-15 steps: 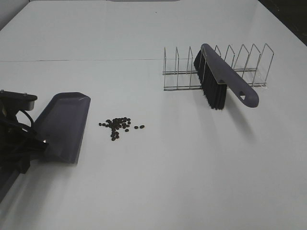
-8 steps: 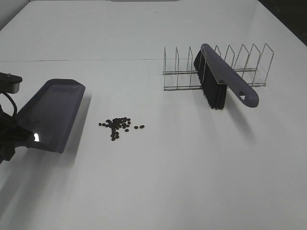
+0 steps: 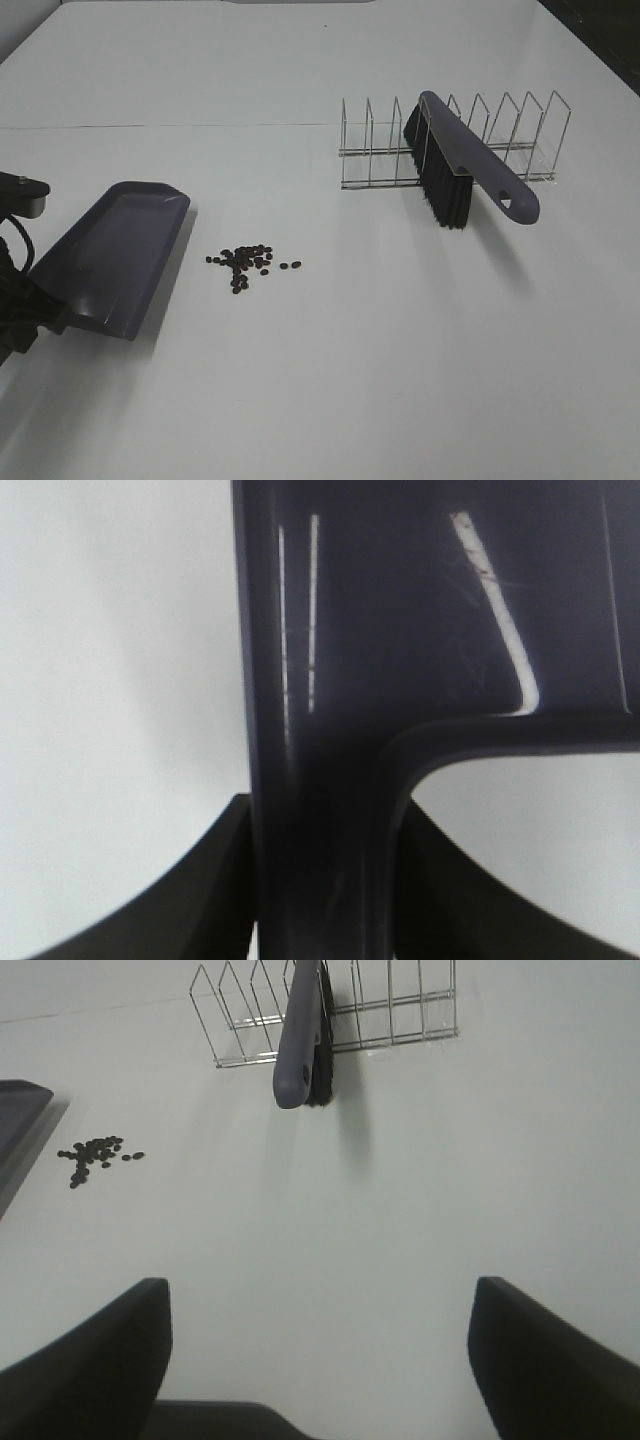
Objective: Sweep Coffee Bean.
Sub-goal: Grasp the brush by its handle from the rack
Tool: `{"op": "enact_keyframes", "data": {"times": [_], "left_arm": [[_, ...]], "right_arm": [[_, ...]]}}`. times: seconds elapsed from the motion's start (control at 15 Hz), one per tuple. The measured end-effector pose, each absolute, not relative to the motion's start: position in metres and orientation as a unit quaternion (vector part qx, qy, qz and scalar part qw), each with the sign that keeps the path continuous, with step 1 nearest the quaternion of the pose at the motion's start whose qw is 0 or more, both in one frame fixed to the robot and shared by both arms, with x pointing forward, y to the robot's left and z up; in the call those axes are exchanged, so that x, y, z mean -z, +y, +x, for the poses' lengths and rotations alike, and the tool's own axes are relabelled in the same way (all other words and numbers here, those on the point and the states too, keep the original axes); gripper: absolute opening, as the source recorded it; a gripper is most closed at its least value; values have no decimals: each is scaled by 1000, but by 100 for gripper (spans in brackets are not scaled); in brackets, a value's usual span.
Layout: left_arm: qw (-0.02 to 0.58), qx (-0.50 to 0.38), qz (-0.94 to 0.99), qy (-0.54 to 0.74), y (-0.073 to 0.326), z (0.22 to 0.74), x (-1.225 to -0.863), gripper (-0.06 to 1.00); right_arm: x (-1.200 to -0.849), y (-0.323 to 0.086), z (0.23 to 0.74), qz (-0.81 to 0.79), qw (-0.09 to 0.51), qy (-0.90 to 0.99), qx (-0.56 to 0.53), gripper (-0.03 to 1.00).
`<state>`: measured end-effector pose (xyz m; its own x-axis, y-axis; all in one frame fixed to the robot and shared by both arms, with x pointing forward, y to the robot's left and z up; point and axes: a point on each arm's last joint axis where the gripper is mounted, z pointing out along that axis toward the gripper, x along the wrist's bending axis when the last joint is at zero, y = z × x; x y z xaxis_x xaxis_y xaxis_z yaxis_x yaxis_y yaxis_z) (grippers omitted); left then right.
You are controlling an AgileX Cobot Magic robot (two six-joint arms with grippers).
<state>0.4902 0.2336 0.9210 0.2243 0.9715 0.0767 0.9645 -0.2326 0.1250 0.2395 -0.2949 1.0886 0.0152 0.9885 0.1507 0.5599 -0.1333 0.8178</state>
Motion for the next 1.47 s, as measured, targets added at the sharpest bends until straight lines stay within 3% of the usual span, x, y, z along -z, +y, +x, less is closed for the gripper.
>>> {"op": "enact_keyframes", "data": {"times": [0.33, 0.67, 1.47], "left_arm": [[62, -87, 778, 619, 232, 491, -915, 34], [53, -73, 773, 628, 238, 469, -896, 34], [98, -96, 769, 624, 234, 478, -898, 34]], "right_arm": [[-1117, -295, 280, 677, 248, 620, -310, 76], [-1140, -293, 340, 679, 211, 658, -247, 76], [-1162, -282, 491, 663, 150, 705, -204, 76]]}}
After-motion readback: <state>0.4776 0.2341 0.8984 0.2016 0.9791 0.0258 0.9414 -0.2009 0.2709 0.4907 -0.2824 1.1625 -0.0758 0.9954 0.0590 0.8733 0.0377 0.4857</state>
